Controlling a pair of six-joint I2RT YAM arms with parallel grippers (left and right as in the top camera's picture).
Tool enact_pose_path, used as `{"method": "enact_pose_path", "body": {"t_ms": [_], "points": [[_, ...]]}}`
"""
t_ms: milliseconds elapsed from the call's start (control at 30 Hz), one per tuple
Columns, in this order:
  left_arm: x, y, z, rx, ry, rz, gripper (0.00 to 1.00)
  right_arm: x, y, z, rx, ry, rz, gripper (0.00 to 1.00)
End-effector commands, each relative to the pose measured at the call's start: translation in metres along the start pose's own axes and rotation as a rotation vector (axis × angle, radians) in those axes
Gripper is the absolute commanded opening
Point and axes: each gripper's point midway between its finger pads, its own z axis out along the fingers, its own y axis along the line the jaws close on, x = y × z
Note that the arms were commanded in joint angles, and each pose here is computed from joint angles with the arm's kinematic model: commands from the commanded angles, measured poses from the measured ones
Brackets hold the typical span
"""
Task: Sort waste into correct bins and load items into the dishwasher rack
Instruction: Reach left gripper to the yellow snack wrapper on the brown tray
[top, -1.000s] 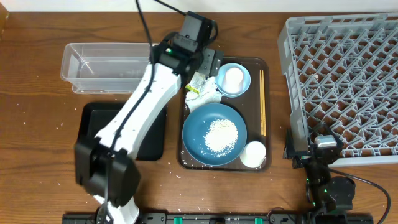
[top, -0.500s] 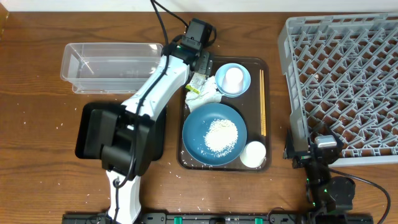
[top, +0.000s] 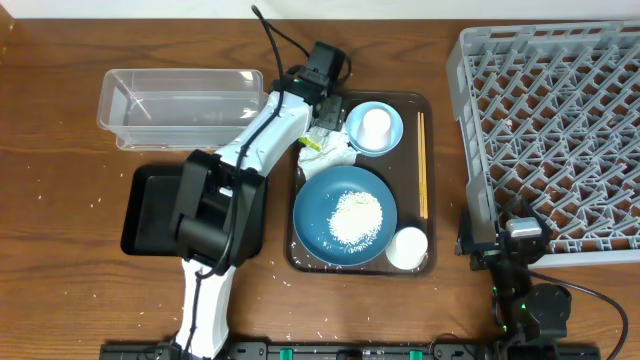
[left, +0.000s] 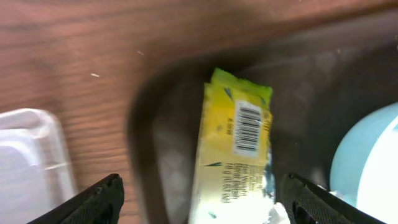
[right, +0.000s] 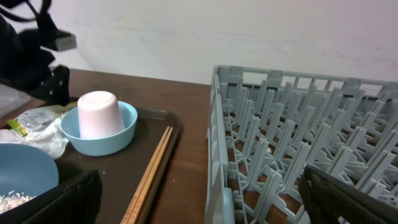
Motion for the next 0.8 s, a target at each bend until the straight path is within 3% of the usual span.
{"method": "enact_pose_path", "body": {"t_ms": [0,300,567,767], "points": [[0.012,-0.007,0.014,0.036,0.041,-0.001,0.83,0.001,-0.003,0.000,0.011,0.002,-0.012,0.99],[0.025,-0.006,0.021,0.028,0.089,0.005,0.80,0.001,-0.003,0.000,0.011,0.002,-0.012,0.99],[0.028,-0.005,0.021,0.026,0.100,0.005,0.49,0.001,-0.003,0.000,0.011,0.002,-0.012,0.99],[0.027,-0.005,0.018,0.026,0.099,0.005,0.37,0.001,-0.003,0.000,0.011,0.002,-0.012,0.99]]}}
